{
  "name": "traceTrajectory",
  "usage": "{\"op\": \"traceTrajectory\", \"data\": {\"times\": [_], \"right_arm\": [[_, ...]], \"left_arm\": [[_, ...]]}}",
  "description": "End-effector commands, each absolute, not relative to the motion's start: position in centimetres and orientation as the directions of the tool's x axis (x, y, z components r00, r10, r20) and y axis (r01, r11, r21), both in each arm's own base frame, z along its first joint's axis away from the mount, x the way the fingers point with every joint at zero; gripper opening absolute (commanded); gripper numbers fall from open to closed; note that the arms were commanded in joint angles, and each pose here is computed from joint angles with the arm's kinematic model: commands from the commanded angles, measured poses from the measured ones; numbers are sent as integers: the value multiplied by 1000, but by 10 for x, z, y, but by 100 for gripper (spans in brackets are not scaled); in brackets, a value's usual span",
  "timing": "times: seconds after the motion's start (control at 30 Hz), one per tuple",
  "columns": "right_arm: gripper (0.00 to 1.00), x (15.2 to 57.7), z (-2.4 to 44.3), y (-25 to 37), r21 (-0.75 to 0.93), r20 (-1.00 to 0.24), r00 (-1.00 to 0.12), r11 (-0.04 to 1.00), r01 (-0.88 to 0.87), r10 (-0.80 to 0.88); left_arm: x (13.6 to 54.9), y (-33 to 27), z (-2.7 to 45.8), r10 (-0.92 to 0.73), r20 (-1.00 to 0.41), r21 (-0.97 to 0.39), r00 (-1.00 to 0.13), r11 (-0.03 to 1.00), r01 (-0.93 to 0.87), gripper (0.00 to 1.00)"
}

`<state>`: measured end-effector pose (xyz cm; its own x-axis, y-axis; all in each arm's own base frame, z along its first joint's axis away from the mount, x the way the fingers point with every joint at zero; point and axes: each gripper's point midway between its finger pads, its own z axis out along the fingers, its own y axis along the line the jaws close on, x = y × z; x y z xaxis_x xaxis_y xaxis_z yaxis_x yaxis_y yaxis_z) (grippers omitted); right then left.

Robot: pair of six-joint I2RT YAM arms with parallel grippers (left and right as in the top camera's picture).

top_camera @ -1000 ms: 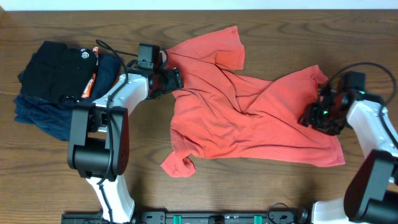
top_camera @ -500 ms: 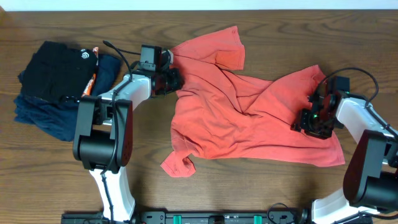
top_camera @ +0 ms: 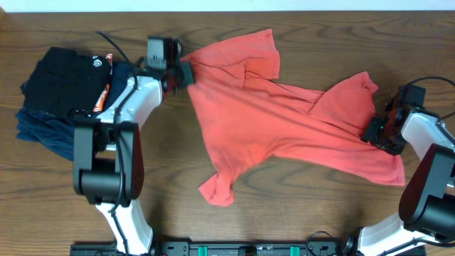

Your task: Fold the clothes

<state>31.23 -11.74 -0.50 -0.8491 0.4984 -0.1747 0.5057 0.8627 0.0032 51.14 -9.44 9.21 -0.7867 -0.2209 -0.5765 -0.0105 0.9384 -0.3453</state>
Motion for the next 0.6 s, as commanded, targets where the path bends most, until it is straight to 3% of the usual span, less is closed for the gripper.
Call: {"op": "traceTrajectory", "data": {"times": [0.0,0.07,0.17,0.4,0.57], "right_arm": [[54,295,-21,-145,-121,-151,-832,825,552,534],[55,295,-21,-145,-120,-150,-831,825,553,535],[55,295,-21,-143,-111,-144,-832,827,552,536],[56,296,-22,-138,-88,-136,-833,831,550,537],[56,294,-22,-137,-87,-129,-834,831,549,537]], "left_arm": [[536,-60,157,-225,-722,-257,-655,965,-48,23],[528,-60,148,-222,-690,-251,-689,966,-60,47],[495,-58,118,-210,-556,-225,-804,969,-98,65],[384,-95,72,-143,-100,-279,-985,954,-110,66],[334,-136,53,-51,58,-347,-997,935,-68,64]]}}
